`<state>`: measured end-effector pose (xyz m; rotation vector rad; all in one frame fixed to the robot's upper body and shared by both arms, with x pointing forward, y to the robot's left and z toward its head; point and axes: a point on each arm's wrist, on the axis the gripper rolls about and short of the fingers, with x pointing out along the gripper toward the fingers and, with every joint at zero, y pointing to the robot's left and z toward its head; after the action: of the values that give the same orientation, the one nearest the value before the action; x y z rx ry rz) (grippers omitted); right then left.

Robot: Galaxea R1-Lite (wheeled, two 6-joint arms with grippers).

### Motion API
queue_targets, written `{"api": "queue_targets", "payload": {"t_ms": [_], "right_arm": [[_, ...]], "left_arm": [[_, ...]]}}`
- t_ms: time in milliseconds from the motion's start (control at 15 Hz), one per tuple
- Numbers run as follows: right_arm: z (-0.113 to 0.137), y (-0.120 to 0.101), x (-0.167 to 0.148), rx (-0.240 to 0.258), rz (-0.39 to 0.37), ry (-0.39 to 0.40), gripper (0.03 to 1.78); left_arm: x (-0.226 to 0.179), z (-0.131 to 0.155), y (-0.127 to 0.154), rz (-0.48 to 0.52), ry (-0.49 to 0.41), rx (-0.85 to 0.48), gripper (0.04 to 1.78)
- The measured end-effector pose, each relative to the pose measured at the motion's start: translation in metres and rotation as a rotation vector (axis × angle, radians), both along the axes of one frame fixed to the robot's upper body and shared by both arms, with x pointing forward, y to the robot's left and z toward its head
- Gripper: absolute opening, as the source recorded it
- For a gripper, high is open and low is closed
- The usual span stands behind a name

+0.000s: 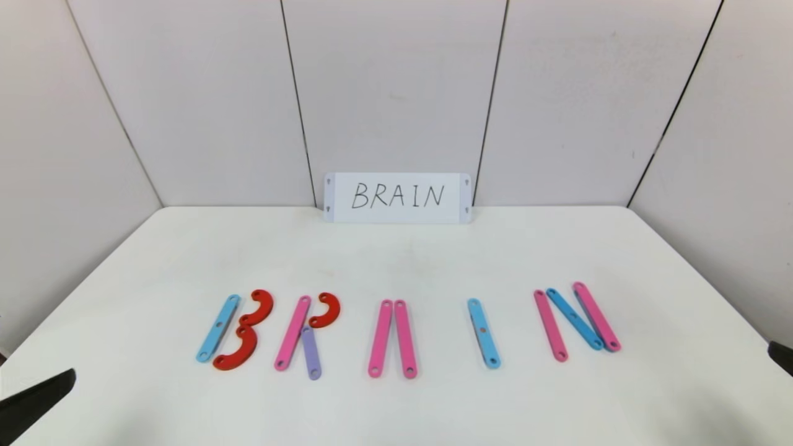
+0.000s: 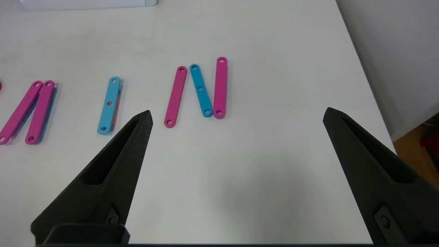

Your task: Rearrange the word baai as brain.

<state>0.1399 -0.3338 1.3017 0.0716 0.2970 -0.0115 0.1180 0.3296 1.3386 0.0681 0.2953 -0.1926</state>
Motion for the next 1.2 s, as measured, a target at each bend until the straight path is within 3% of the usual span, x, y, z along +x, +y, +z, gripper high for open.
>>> {"api": "queue_targets", "payload": {"t_ms": [333,467,733,1000,1200], "right_arm": [[-0.006,-0.006,-0.032,0.002,-0.138,-0.119,1.74],[-0.013,-0.005,-0.042,-0.007,-0.159,-0.158,1.74],[-0.034,-0.003,-0.056,-0.085,-0.083,-0.234,1.74],[-0.064,-0.003,-0.049,-0.156,-0.061,-0.339,1.74],[-0.071,-0.003,-0.047,-0.148,-0.058,-0.415,1.74]], "left_arm": [[-0.040,-0.010,0.001,0.117,-0.121,-0.016,1.74],[-0.052,-0.019,0.002,0.149,-0.149,-0.011,1.74],[-0.073,-0.044,0.002,0.179,-0.228,-0.002,1.74],[-0.083,-0.080,0.004,0.228,-0.264,0.012,1.74],[-0.083,-0.097,0.004,0.231,-0.294,0.009,1.74]]}}
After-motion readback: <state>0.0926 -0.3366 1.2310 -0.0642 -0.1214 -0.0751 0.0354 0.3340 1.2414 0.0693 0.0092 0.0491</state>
